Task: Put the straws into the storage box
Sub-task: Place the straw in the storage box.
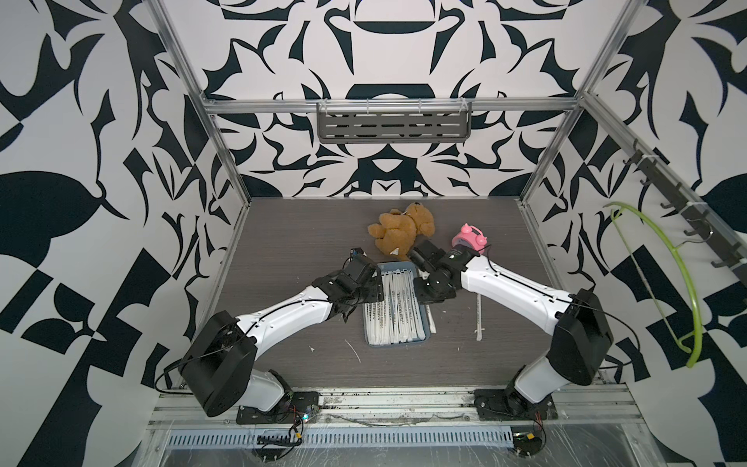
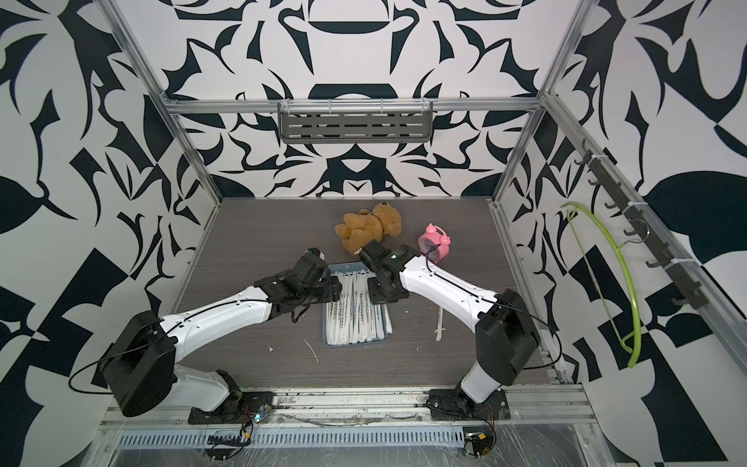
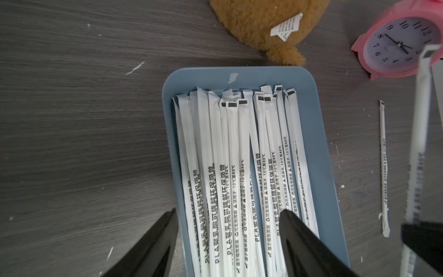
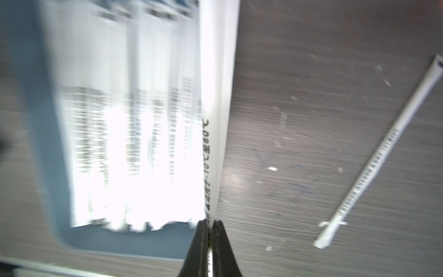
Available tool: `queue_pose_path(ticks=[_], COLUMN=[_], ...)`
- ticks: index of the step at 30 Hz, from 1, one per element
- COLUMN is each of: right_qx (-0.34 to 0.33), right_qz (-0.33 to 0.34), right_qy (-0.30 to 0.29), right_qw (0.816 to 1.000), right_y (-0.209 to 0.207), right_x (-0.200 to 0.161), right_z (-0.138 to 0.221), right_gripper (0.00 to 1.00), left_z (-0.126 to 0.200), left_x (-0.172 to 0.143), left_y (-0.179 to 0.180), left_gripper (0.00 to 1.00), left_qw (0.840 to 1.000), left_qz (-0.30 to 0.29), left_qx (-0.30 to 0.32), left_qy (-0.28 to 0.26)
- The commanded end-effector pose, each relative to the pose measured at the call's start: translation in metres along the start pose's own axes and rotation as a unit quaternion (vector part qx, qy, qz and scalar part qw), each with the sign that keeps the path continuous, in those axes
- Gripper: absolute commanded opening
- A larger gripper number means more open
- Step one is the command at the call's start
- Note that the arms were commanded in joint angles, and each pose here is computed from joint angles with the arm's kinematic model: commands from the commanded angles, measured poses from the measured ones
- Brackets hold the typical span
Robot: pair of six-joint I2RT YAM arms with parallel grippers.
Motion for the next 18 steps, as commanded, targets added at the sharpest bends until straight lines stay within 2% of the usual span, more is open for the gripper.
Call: queue_pose_path(ticks=[1,4,11,18], right_qx=[-0.033,-0.037,-0.054,-0.062], right_qz=[-0.051,-0.06,-0.031,-0.025], right_qy=[-0.013,-0.011,0.035,0.052], right_qw=[0.998,0.997,0.997,0.996], right_y=[0.012,0.018,0.018,0.013], right_x=[0.006,0.009,0.001,-0.003], right_z=[-0.014,-0.032,-0.07,-0.085], right_gripper=[0.07,0.08,0.1,0.12], left_z=[0.011,0.014,0.01,0.005], left_x=[0.005,0.002,-0.004,-0.007], left_y=[0.008,0.01,0.01,0.006], left_gripper=[0.74,0.75,0.75,0.75], left_qw=[1.0,1.0,1.0,1.0], left_qz=[0.01,-0.002,-0.015,-0.012], left_qx=[0.013,0.014,0.009,-0.005], left_qy=[-0.023,-0.017,-0.001,0.013])
Point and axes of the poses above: each gripper's point midway between its finger pads, its own z axis back along the fingers, its own y axis along the line the jaws close on, x = y × z, the point moved 5 cm from there along z, back along the fingers, and after that the axes turned 2 degrees about z, right-handed, at the moved point
